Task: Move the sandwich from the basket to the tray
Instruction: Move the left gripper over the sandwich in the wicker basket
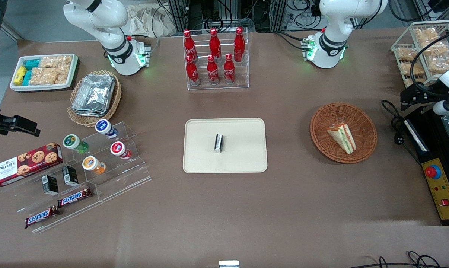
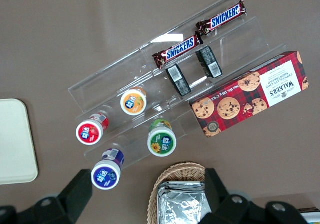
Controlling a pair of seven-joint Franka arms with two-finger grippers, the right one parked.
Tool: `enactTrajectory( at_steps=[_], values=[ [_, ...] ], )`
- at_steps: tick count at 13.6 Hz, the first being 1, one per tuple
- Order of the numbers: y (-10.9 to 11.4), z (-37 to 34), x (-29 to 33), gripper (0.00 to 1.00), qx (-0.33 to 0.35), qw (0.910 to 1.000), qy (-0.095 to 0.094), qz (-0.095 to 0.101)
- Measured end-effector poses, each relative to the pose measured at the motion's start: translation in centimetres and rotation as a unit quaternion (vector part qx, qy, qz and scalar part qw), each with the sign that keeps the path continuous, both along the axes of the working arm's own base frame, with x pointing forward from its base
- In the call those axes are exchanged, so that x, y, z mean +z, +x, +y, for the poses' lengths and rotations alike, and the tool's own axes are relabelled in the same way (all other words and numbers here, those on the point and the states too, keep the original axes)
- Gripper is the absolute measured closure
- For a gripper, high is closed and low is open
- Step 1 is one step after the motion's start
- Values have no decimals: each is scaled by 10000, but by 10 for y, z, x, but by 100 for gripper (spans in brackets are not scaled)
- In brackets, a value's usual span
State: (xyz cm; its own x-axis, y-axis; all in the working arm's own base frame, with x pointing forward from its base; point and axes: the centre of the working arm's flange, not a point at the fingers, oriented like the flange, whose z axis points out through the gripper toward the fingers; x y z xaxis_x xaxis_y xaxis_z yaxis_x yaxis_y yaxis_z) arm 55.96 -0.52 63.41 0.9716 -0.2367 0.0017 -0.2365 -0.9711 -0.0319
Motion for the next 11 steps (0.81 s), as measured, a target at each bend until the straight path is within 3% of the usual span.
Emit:
enactTrajectory(
  at_steps=[4, 9, 11],
  values=[
    [5, -5, -5, 0, 61, 10000, -47, 37],
    [1, -37, -51, 0, 1201, 9921, -4, 372],
    [-10, -36, -84, 0, 1541, 9879, -44, 149]
  ],
)
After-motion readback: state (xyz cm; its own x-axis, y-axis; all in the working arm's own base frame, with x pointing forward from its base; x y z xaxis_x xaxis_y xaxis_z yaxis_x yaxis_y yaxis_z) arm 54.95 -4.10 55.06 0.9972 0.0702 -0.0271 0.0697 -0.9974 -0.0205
